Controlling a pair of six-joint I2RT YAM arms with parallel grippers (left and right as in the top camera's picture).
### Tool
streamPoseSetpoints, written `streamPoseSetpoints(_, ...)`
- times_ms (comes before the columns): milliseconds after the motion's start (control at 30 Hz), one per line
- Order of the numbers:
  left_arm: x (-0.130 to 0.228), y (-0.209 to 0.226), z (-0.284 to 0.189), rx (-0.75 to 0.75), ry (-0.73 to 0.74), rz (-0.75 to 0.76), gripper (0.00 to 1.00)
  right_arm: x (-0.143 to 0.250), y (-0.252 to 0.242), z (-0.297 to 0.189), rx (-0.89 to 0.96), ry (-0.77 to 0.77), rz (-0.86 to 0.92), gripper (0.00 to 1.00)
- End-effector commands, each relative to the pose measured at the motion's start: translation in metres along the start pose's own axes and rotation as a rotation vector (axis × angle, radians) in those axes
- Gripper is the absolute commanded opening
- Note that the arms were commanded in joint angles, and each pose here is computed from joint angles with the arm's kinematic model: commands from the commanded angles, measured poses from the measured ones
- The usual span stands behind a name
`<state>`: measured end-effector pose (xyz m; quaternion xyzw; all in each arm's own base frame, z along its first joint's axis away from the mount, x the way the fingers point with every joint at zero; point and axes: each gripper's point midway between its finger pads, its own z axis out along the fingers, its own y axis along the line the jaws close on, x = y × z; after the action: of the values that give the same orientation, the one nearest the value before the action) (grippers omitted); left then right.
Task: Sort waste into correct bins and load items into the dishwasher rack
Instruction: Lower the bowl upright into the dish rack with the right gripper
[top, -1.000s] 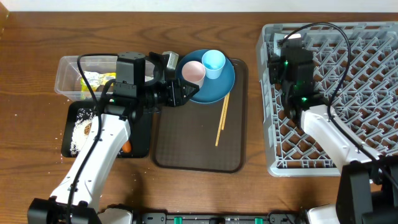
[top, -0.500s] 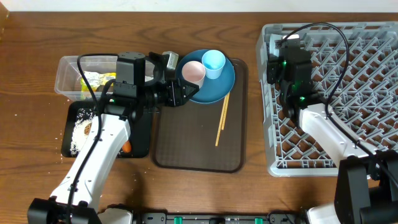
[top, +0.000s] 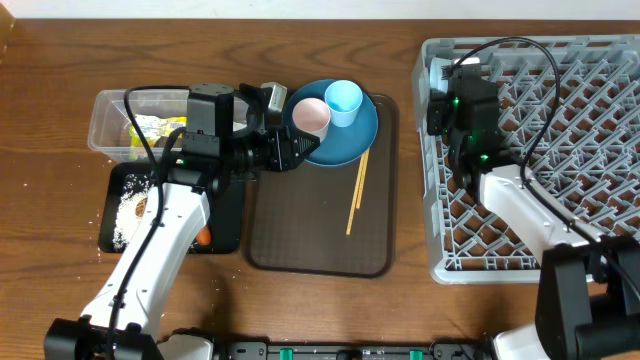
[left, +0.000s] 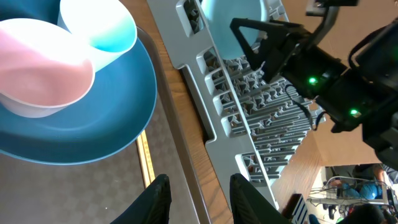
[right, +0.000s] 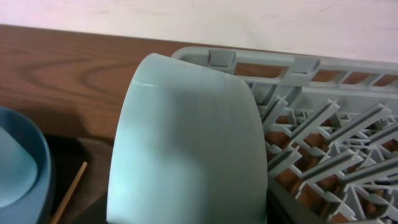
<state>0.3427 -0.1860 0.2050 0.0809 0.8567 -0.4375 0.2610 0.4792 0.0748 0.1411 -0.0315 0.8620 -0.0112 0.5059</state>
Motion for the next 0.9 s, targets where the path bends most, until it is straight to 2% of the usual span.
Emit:
streamPoseSetpoints(0,-0.007,-0.004,-0.005,-0.006,-0.021,0.039,0.32,0.0,0.001,0.008,-0.017,0.003,0.028,0.28)
streamPoseSetpoints(533,-0.008,-0.001,-0.005,-0.022,-0.027,0.038,0.32,-0.017,-0.007,0.008,0.021,-0.065,0.021,0.29)
streamPoseSetpoints(867,-0.008,-0.001,-0.005,-0.022,-0.027,0.038,0.32,-0.009,-0.007,0.011,0.021,-0.043,0.017,0.29)
